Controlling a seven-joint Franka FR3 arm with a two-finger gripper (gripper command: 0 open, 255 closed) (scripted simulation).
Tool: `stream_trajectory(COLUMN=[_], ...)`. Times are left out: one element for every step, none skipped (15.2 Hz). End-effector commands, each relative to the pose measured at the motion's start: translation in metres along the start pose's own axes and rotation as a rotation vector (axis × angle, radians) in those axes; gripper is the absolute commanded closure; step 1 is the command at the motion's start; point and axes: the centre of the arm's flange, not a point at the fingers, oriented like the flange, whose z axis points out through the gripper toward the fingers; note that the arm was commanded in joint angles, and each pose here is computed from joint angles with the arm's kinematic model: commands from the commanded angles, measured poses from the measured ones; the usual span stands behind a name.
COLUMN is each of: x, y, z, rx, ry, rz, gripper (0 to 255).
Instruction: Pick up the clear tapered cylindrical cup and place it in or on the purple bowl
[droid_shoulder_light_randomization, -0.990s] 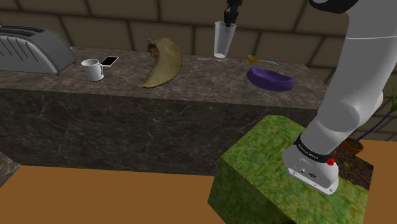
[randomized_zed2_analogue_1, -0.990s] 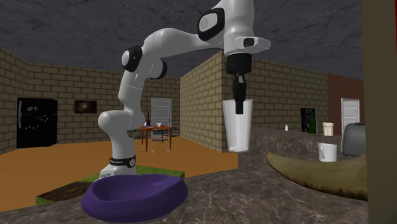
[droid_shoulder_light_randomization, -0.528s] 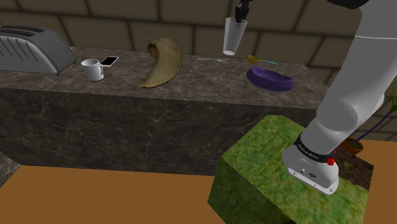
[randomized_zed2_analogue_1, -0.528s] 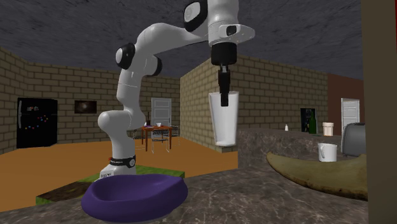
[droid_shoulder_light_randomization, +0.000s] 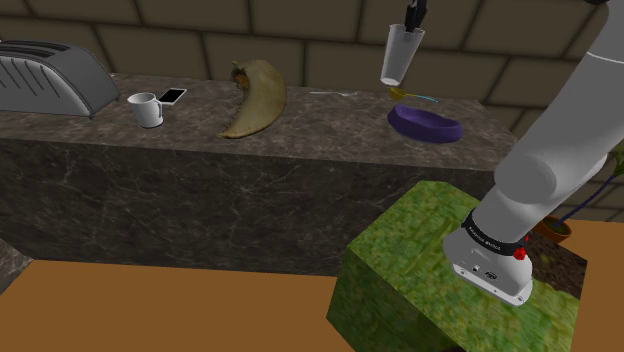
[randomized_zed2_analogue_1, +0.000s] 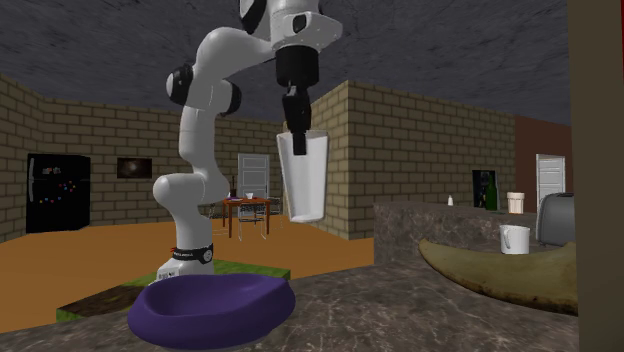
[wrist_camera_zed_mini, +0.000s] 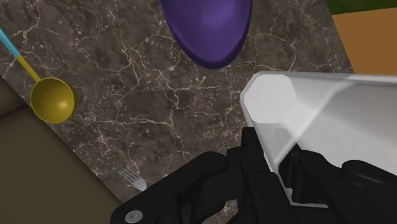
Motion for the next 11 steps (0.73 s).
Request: stream_trajectory(x=[-0.022,-0.034,-0.045,-0.057,-0.068,-0.080,-0.091,-0.103,-0.115,-0.126,-0.144], y=[0.012,0.018,0.023,0.028,0.034,0.039,0.045,0.050,0.055,0.061,0.069], z=[-0.007,-0.010,-0.013,-0.017,-0.020,-0.023,-0.027,-0.030,-0.033,-0.037,-0.042], rx=[0.000,0.000,0.000,0.000,0.000,0.000,0.000,0.000,0.000,0.000,0.000], ry=[0.000,0.000,0.000,0.000,0.000,0.000,0.000,0.000,0.000,0.000,0.000], rz=[-0.001,-0.001,-0.001,-0.001,-0.001,-0.001,-0.001,-0.001,-0.001,-0.001,-0.001], gripper=[255,255,255,255,255,255,255,255,255,255,255])
